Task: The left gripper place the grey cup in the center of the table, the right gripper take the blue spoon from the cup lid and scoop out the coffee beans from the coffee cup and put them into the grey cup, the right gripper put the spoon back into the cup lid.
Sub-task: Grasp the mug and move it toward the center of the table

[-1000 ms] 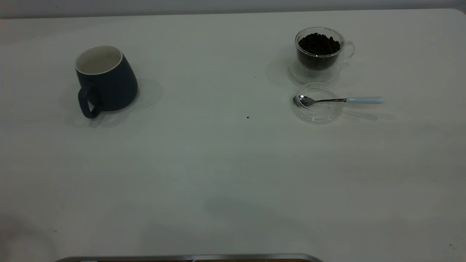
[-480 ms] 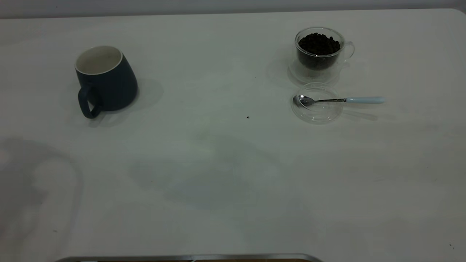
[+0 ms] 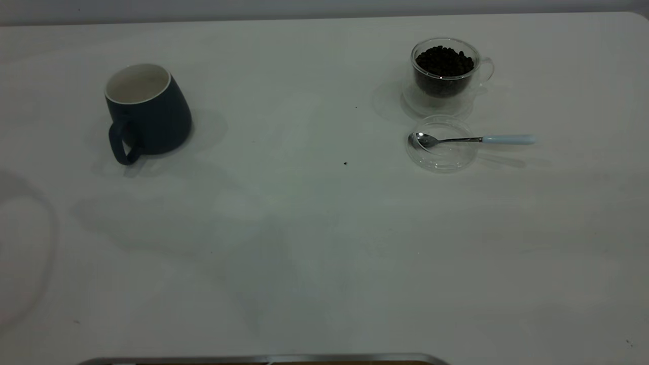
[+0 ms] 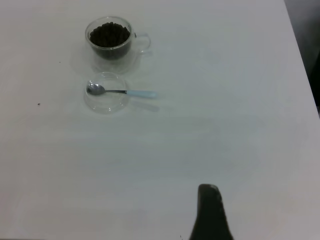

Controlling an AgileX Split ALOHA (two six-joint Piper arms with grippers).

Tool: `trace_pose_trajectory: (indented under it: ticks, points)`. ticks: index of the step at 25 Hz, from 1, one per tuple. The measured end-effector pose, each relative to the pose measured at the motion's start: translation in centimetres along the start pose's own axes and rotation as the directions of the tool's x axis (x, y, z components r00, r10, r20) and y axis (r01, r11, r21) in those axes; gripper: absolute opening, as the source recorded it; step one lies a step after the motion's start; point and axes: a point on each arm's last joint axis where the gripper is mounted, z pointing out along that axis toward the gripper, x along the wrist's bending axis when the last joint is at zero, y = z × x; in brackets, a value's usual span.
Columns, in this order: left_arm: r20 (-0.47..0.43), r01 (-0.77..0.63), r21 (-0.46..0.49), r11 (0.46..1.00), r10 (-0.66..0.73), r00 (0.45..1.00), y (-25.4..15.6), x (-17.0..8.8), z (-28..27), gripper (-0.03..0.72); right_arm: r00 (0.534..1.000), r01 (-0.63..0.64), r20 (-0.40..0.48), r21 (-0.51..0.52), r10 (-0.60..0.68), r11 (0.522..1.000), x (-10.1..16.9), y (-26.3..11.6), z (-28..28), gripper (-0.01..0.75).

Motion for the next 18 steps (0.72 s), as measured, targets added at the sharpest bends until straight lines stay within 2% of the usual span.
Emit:
trace_pose_trajectory:
  ticks: [7, 12, 15, 18]
  points:
    - [0.044, -0.256, 0.023, 0.966, 0.255, 0.966, -1.5, 1.9, 6.3, 0.466, 1.0, 0.0, 0.0, 0.0, 0.0, 1.0, 0.0, 0.0, 0.0, 0.588]
    - [0.061, -0.43, 0.001, 0.903, 0.429, 0.901, -1.4, 1.6, 10.7, 0.466, 1.0, 0.0, 0.0, 0.0, 0.0, 1.0, 0.0, 0.0, 0.0, 0.588]
    - [0.067, -0.507, -0.011, 0.862, 0.506, 0.86, -1.0, 1.6, 13.3, 0.466, 1.0, 0.0, 0.0, 0.0, 0.0, 1.0, 0.0, 0.0, 0.0, 0.588]
    - [0.07, -0.523, -0.018, 0.852, 0.523, 0.849, -0.2, 2.3, 15.0, 0.466, 1.0, 0.0, 0.0, 0.0, 0.0, 1.0, 0.0, 0.0, 0.0, 0.588]
